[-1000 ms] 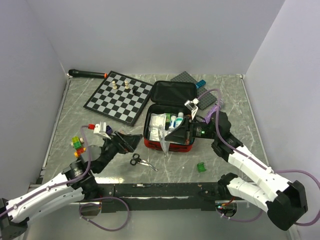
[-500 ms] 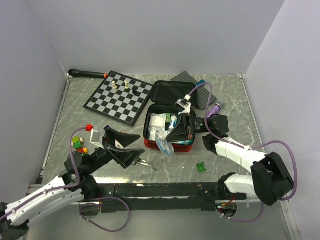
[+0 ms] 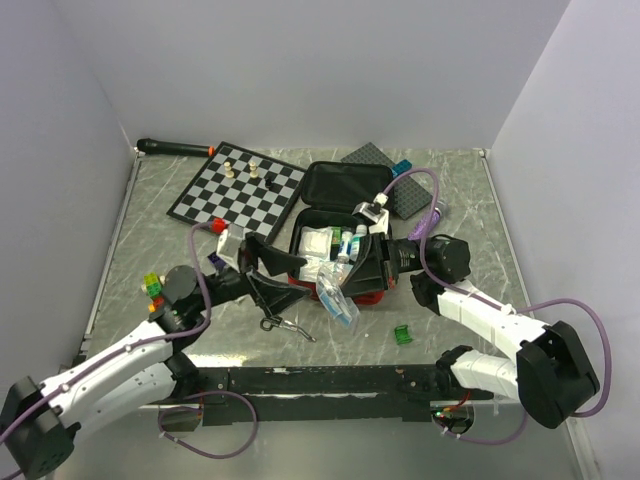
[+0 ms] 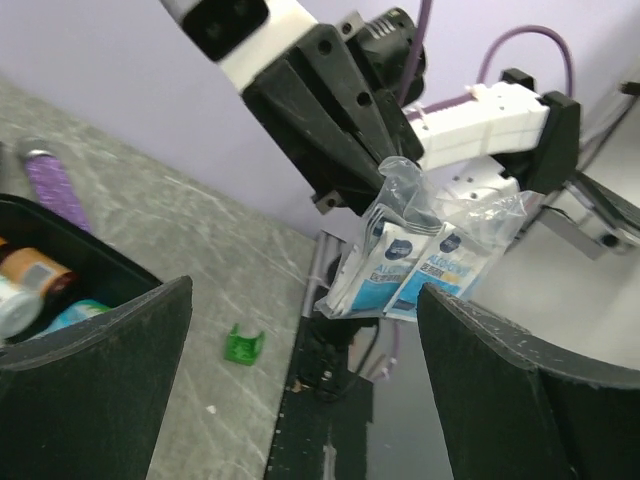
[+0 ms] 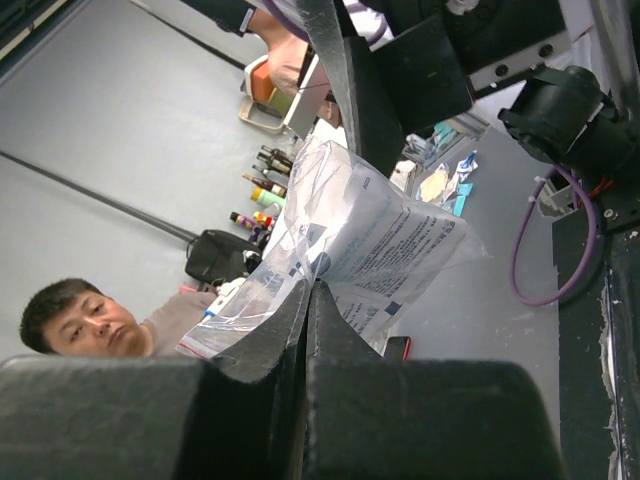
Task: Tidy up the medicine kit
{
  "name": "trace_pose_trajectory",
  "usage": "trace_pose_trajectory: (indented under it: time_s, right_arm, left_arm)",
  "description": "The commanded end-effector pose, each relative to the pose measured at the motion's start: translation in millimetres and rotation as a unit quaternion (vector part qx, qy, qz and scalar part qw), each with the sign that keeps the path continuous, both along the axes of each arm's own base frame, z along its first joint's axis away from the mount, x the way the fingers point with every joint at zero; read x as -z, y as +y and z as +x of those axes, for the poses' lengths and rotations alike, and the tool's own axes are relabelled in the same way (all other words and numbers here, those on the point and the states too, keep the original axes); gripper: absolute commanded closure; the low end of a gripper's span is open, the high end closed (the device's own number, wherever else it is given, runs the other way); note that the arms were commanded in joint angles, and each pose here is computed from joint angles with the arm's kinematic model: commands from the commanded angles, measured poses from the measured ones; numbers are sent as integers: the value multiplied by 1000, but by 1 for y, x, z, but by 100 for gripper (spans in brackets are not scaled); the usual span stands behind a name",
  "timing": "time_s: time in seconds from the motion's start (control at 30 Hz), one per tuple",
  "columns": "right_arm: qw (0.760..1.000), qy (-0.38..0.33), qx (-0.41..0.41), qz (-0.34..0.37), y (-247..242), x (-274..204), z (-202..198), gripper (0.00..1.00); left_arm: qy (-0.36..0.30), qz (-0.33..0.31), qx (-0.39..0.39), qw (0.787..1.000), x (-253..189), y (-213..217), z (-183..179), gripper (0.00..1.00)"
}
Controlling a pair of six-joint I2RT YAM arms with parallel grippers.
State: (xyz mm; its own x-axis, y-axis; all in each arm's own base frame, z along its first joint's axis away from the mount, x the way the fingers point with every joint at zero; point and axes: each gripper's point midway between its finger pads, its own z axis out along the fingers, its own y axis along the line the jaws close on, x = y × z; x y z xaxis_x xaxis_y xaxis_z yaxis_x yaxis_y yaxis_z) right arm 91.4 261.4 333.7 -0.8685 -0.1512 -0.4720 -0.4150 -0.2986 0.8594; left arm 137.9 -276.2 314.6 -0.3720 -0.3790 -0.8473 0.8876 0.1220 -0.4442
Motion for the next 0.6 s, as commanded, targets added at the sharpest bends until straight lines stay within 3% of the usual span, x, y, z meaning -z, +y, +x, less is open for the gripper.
trace_pose_trajectory:
  time_s: [0.0, 0.23, 0.57]
  right_arm:
    - [979, -176, -4, 103, -17, -28, -31, 100]
    - [978, -179, -4, 104, -17, -27, -32, 100]
    - [979, -177, -6, 101, -15, -26, -29, 100]
  left_arm:
    - [-63, -47, 87, 993, -43, -5, -26, 1]
    - [-73, -64, 136, 986, -48, -9, -38, 1]
    - [-61, -36, 172, 983, -33, -28, -38, 9]
